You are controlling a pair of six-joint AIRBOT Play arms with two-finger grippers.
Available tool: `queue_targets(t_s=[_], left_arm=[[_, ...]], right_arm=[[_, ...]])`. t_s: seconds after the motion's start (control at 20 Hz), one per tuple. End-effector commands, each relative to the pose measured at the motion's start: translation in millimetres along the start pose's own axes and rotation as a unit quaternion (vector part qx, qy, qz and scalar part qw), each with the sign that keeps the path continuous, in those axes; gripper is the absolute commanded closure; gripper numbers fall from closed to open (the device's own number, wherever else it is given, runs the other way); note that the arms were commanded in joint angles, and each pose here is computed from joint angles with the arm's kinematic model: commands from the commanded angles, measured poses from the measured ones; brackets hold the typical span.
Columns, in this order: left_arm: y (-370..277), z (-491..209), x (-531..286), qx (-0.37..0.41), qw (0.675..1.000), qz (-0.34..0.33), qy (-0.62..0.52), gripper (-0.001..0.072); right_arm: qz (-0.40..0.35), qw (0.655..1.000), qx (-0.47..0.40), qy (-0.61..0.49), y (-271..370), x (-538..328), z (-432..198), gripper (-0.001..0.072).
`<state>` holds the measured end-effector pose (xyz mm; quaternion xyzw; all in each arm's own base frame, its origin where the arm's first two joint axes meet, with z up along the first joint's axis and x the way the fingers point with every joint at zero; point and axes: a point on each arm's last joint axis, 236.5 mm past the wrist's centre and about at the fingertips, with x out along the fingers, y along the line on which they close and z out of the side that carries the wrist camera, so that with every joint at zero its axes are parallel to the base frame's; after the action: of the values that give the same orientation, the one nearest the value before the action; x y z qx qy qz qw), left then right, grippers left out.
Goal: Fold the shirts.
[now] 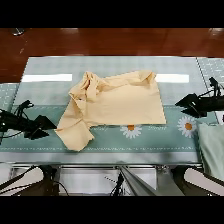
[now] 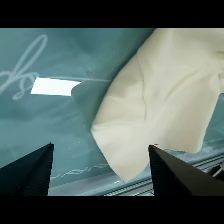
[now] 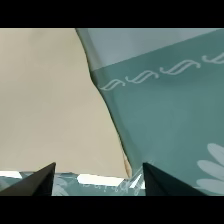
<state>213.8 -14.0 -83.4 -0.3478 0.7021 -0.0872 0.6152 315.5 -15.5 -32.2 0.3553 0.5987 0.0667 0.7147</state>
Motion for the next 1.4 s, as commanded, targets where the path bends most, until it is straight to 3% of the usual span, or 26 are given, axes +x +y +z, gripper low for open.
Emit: queue_targets(t_s=[0.0, 0.35, 0.4, 0.45, 0.5, 0.65, 0.8, 1.1, 1.3, 1.35], left_arm=[[-13, -4, 21, -0.002, 0.998, -0.058, -0.03, 0.0003], [-26, -11, 56, 0.012, 0.995, -0.088, -0.049, 0.0027], [-28, -13, 58, 0.018, 0.995, -0.086, -0.045, 0.0184], [-30, -14, 60, 0.025, 0.995, -0.083, -0.041, 0.0476], [-32, -16, 62, 0.03, 0.995, -0.083, -0.037, 0.0684], [-35, -18, 64, 0.039, 0.995, -0.081, -0.032, 0.0686], [-35, -18, 64, 0.039, 0.995, -0.081, -0.032, 0.0686], [-44, -13, 62, 0.03, 0.994, -0.1, -0.042, 0.0686], [-67, 1, 55, 0.039, 0.986, -0.147, -0.075, 0.0686], [-74, 6, 51, 0.038, 0.982, -0.163, -0.086, 0.0686]], right_arm=[[0.022, 1.0, 0.005, 0.003, 3, 9, -11, 0.0091], [0.045, 0.999, 0.016, -0.012, 14, 8, -3, 0.0092], [0.04, 0.999, 0.022, -0.016, 11, 9, -1, 0.0092], [0.032, 0.999, 0.026, -0.017, 7, 9, 0, 0.0091], [0.018, 0.999, 0.031, -0.014, 0, 11, -2, 0.0091], [-0.041, 0.997, 0.059, 0.025, -33, 17, -17, 0.0092], [-0.039, 0.995, 0.067, 0.063, -35, 29, -29, 0.0091], [-0.028, 0.99, 0.02, 0.133, 0, 83, -53, 0.0092], [-0.02, 0.99, -0.013, 0.136, 27, 112, -60, 0.0098], [-0.013, 0.992, -0.016, 0.126, 36, 117, -57, 0.0213]])
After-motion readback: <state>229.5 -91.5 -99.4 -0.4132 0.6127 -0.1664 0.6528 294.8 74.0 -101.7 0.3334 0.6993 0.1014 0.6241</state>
